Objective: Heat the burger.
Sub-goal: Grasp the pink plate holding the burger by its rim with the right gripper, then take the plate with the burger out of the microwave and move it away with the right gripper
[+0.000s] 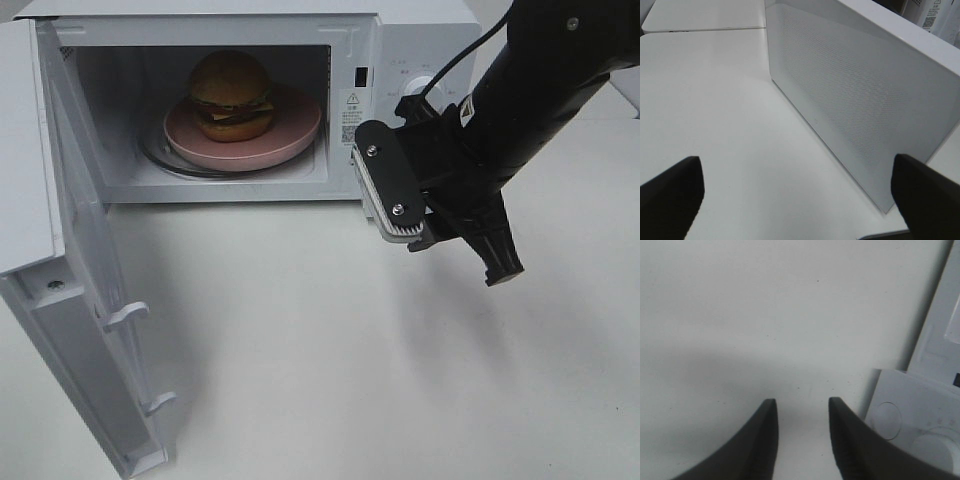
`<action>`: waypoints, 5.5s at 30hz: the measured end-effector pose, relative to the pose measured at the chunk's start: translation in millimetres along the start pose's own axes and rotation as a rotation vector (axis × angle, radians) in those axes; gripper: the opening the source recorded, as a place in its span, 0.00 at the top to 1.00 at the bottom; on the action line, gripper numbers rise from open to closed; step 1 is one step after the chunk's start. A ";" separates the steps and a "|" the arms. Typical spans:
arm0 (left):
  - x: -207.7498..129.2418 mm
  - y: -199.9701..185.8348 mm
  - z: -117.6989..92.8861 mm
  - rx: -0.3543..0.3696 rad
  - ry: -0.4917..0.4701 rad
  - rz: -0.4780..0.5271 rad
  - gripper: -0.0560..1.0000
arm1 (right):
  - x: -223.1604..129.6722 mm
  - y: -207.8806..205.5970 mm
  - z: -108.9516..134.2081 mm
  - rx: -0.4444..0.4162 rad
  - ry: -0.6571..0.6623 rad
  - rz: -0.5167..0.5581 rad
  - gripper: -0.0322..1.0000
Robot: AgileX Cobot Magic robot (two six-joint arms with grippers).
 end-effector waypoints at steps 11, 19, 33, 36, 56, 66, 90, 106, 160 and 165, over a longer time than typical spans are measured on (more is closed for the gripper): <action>0.0 0.0 0.0 0.000 0.000 0.000 0.07 | 20.6 -3.2 -27.8 -0.202 -0.031 0.017 0.19; 0.0 0.0 0.0 0.000 0.000 0.000 0.07 | 27.3 -9.6 -44.0 -0.300 -0.055 0.049 0.13; 0.0 0.0 0.0 0.000 0.000 0.000 0.07 | 49.7 7.8 -86.2 -0.347 -0.080 0.045 0.14; 0.0 0.0 0.0 0.000 0.000 0.000 0.07 | 50.7 15.8 -97.1 -0.353 -0.080 0.046 0.15; 0.0 0.0 0.0 0.000 0.000 0.000 0.07 | 46.0 84.6 -140.2 -0.329 -0.049 0.059 0.18; 0.0 0.0 0.0 0.000 0.000 0.000 0.07 | 32.6 113.2 -149.3 -0.276 -0.016 0.088 0.20; 0.0 0.0 0.0 0.000 0.000 0.000 0.07 | 25.7 145.4 -166.8 -0.247 0.099 0.052 0.36; 0.0 0.0 0.0 0.000 0.000 0.000 0.07 | 29.2 137.8 -166.7 -0.229 0.104 0.034 0.89; 0.0 0.0 0.0 0.000 0.000 0.000 0.07 | 53.3 68.7 -89.0 -0.297 -0.139 -0.009 0.90; 0.0 0.0 0.0 0.000 0.000 0.000 0.07 | 53.5 64.5 -74.9 -0.295 -0.164 -0.009 0.90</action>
Point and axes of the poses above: a point on each arm's last joint axis where the gripper is mounted, y pointing out along that axis toward the gripper, z along the wrist's bending axis when the last joint is at zero, x = y × z, the point moved 4 cm from there along y, pointing out along that axis toward the gripper, and after that the axes turned 15 degrees about -y, right-handed, at the moved point
